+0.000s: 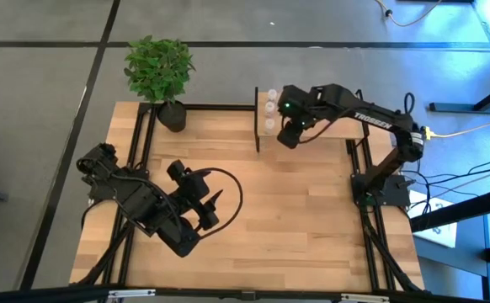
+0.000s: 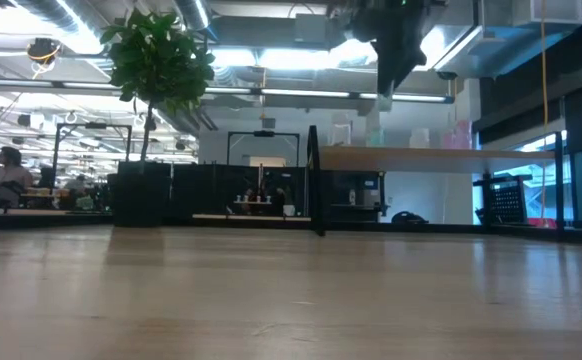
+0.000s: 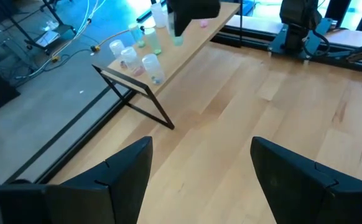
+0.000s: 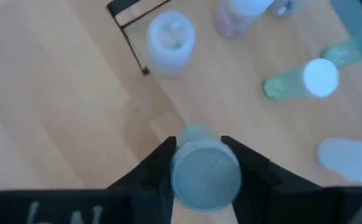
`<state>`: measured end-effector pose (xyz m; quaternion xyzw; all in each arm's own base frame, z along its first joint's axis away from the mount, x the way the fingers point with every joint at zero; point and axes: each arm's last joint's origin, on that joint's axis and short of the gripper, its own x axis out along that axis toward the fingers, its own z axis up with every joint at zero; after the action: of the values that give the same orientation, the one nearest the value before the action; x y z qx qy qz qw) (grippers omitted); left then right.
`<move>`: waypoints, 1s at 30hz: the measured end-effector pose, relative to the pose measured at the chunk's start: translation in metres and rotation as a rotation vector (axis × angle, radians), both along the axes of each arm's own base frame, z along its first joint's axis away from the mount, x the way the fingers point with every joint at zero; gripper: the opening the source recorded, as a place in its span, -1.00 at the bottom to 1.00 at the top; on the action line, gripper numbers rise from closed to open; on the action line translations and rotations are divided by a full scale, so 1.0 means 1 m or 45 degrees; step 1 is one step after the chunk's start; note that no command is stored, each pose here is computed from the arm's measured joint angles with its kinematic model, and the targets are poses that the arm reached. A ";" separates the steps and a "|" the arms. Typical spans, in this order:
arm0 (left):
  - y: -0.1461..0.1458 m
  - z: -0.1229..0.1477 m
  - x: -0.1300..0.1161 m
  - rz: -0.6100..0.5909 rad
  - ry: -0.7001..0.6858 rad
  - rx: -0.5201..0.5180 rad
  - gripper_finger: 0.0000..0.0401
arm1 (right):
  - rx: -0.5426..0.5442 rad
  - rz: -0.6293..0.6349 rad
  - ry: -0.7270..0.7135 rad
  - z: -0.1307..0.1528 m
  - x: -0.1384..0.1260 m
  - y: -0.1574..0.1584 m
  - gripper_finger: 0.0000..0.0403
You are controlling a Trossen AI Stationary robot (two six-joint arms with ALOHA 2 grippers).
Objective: Pick and place medicine bottles onto shelf by color
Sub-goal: Put the green pill bottle aligned with the other green pill bottles on the shelf
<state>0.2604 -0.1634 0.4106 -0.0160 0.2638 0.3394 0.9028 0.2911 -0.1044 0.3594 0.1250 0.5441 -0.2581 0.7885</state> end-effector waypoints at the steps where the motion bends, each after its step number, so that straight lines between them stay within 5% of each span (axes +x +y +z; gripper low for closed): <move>1: 0.000 0.000 0.000 0.000 0.000 0.000 0.33 | 0.006 -0.006 -0.018 -0.002 0.000 -0.002 -0.41; 15: 0.000 0.000 0.000 0.000 -0.004 -0.007 0.33 | 0.105 -0.083 -0.013 -0.049 -0.002 -0.026 -0.41; 30: 0.000 0.000 0.000 -0.005 0.002 -0.003 0.33 | 0.043 -0.130 -0.023 -0.050 -0.001 -0.029 -0.41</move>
<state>0.2607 -0.1637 0.4106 -0.0164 0.2650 0.3375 0.9031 0.2905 -0.1331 0.3092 0.1683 0.5340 -0.2877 0.7770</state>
